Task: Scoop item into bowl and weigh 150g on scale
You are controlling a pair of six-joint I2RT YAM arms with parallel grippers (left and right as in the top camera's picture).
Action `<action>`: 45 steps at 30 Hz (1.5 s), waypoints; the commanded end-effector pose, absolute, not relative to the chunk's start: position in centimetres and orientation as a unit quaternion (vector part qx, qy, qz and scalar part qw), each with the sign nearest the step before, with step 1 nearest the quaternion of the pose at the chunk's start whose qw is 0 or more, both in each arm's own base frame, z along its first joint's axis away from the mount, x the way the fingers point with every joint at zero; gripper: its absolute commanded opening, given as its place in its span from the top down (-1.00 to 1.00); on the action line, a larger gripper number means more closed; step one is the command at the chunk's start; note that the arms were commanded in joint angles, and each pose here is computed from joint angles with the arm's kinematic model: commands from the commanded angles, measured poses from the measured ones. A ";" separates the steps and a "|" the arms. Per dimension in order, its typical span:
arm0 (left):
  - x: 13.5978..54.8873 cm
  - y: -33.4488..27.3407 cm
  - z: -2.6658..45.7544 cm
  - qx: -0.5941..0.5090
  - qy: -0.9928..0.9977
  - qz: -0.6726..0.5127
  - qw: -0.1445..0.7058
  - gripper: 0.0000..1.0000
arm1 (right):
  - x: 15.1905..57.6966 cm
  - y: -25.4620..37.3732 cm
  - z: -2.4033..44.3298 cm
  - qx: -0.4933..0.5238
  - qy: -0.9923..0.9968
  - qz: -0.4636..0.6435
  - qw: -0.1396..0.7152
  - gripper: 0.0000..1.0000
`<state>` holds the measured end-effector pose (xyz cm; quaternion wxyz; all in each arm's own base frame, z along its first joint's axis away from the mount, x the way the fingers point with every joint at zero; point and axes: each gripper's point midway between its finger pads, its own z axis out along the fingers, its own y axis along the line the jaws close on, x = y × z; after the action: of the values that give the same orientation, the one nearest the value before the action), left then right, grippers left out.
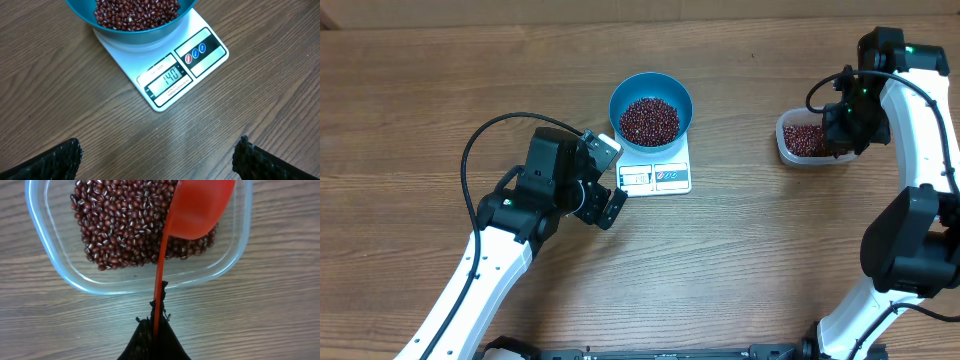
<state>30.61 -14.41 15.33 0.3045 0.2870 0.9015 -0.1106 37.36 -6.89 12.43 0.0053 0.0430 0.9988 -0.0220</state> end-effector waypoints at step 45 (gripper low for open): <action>30.7 -14.2 15.1 0.279 0.905 -0.109 0.301 -0.99 | 38.8 0.6 10.9 -0.037 0.951 0.306 0.026 0.92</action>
<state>30.61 -14.41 15.33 0.3045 0.2870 0.9015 -0.1106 37.80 -0.55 9.80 -0.0071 -0.0436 0.9688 0.2440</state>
